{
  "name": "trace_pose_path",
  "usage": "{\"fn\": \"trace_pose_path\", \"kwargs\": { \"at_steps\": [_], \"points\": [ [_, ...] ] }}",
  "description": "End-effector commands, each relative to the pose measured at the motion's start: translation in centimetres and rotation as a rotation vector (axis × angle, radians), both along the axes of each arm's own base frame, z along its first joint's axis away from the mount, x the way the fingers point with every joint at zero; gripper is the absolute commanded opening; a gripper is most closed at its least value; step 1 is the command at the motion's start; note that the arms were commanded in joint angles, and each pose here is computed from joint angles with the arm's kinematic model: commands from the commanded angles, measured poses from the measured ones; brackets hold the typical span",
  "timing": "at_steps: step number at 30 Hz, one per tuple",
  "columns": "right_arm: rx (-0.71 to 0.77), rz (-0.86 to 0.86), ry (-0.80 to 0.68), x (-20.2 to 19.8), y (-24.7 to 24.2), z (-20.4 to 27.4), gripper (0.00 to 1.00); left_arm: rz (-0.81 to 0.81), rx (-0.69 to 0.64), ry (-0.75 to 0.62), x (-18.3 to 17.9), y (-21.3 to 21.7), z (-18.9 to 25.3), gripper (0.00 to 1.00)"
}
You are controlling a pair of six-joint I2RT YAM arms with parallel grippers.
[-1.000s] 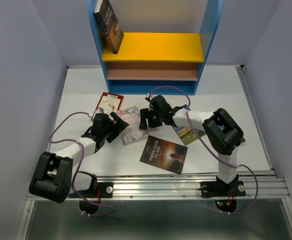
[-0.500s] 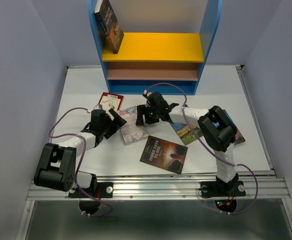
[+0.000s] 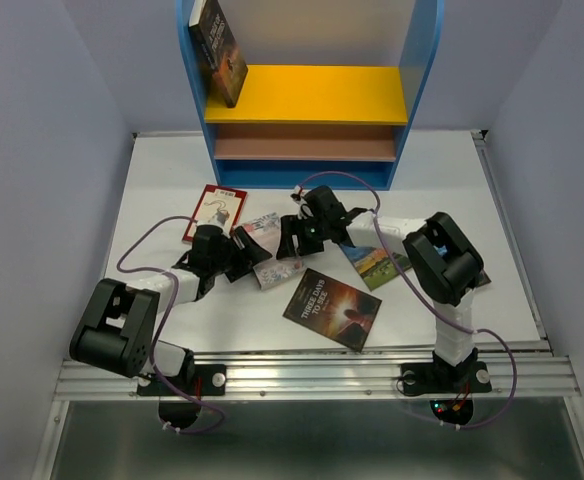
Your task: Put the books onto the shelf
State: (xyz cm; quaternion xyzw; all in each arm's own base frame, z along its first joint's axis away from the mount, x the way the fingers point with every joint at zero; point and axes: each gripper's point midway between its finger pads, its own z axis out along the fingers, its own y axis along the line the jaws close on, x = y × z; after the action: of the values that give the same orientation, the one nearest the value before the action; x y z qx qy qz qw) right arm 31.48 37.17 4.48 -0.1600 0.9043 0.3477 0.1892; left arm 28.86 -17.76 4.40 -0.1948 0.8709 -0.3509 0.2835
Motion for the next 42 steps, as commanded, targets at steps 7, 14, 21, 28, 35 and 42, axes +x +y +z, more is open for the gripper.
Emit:
{"fn": "trace_pose_path", "kwargs": {
  "at_steps": [7, 14, 21, 28, 35, 42],
  "points": [
    [0.039, 0.045, 0.049, 0.6, -0.8, 1.0, 0.72, -0.153, -0.108, 0.012, -1.4, -4.1, 1.1, 0.43],
    [0.047, 0.067, 0.032, -0.2, -1.8, 2.0, 0.74, -0.156, -0.218, -0.083, -0.1, -5.6, 5.4, 0.00],
    [0.057, -0.053, -0.061, 2.8, -5.2, 5.5, 0.94, -0.084, -0.283, -0.248, 1.2, -5.0, 11.8, 0.00],
    [0.142, -0.311, -0.123, 4.6, -7.2, 11.1, 1.00, 0.070, -0.334, -0.321, 3.1, -3.8, 15.4, 0.00],
    [0.228, -0.228, -0.164, 1.2, -7.7, 12.0, 1.00, 0.160, -0.365, -0.330, 3.9, -3.5, 16.2, 0.00],
    [-0.061, 0.146, -0.695, -2.5, -8.8, 11.4, 1.00, 0.182, -0.358, -0.192, 4.2, -4.2, 14.6, 0.00]
  ]
}}
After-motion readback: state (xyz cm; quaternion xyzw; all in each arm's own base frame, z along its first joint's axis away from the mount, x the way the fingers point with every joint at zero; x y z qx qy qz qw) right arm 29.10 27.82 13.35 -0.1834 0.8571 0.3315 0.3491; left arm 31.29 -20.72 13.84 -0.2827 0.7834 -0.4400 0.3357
